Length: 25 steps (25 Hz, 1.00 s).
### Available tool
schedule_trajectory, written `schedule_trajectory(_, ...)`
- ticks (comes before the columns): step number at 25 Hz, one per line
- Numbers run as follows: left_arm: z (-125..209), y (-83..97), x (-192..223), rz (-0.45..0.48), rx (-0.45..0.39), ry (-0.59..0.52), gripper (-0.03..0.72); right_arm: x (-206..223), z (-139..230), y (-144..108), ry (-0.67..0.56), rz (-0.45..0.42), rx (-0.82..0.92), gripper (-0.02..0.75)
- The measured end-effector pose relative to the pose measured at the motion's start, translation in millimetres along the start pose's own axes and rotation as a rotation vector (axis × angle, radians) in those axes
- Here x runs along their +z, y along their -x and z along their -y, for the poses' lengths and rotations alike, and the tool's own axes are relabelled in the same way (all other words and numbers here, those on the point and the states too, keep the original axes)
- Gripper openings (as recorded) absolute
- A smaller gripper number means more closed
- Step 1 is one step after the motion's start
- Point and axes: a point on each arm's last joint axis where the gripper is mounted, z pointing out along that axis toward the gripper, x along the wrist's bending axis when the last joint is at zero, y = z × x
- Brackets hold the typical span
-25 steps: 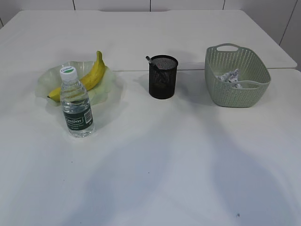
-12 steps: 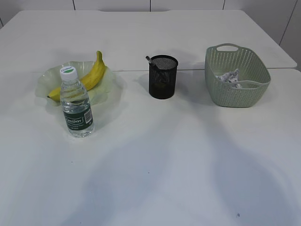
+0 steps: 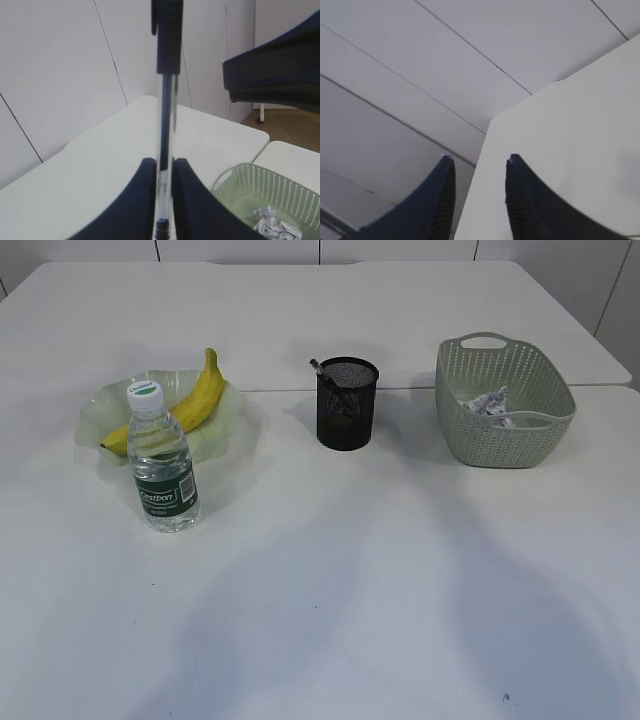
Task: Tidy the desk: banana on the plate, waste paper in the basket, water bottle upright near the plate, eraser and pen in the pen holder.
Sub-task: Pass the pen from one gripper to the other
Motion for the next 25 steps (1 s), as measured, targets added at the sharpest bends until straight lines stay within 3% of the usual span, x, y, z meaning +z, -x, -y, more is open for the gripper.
schedule_trajectory(7, 0, 0.3, 0, 0.003, -0.007, 0.002, 0.044, -2, 11, -12, -0.108, -0.148, -0.24, 0.27)
schedule_trajectory(13, 2, -2.5, -1, 0.007, -0.009, -0.015, 0.044, -3, 14, -15, -0.123, -0.2, -0.368, 0.275)
schedule_trajectory(25, 7, -15.0, -4, -0.003, -0.024, -0.036, 0.044, -9, 0, -31, -0.023, -0.307, -0.379, 0.275)
